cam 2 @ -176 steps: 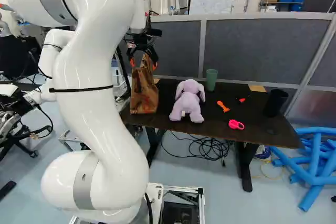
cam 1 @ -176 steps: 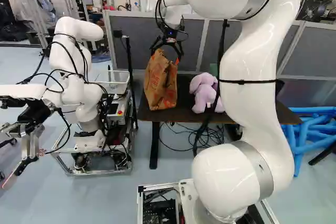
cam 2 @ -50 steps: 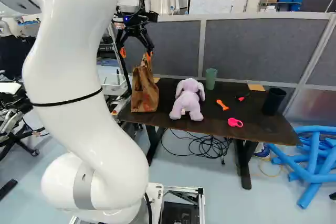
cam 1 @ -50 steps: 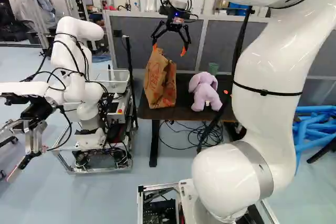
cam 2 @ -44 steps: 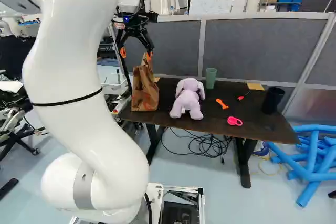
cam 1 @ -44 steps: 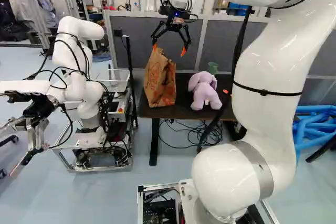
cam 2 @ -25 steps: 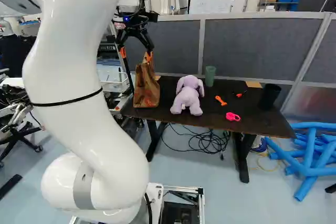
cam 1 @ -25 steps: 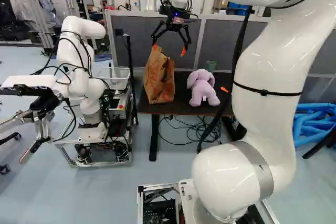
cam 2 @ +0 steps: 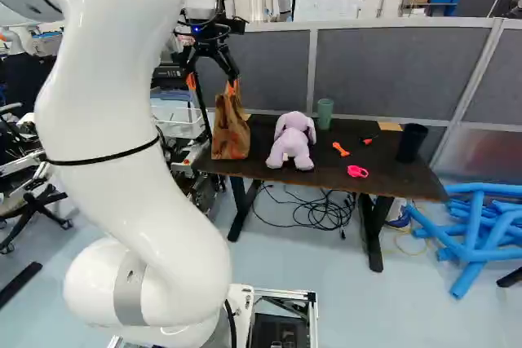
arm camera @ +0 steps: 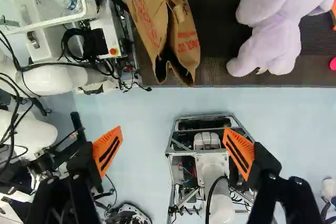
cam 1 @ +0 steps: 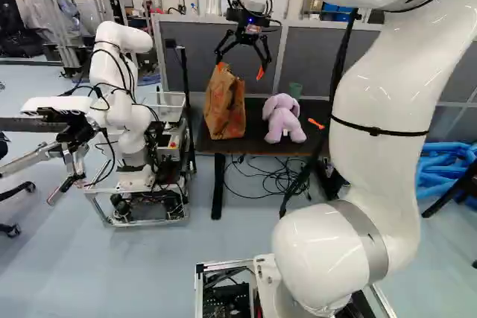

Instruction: Pick up the bag on the ground and place it on the table

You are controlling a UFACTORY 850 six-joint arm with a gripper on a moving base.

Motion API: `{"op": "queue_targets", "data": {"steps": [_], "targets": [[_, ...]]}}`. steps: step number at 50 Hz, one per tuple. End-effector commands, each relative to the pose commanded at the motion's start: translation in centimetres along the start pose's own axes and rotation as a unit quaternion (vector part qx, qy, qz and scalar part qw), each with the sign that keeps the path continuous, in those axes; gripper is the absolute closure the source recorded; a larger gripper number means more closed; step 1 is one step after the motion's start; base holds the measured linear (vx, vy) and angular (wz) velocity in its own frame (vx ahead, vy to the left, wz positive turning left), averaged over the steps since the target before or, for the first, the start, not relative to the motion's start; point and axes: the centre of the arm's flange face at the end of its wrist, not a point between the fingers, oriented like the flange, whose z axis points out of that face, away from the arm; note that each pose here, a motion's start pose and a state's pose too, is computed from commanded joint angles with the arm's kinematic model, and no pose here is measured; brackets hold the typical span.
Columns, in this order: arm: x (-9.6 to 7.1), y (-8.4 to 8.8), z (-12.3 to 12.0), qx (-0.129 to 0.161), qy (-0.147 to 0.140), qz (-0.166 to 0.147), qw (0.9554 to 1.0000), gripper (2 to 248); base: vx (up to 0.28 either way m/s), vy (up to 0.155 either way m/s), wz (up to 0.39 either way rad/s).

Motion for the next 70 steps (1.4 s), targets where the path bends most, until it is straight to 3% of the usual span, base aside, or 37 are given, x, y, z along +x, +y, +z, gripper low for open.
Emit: {"op": "queue_targets", "data": {"steps": [70], "targets": [[0.0, 0.0, 0.0, 0.0, 0.0, 0.0, 1.0, 3, -0.129, -0.003, -0.003]]}}
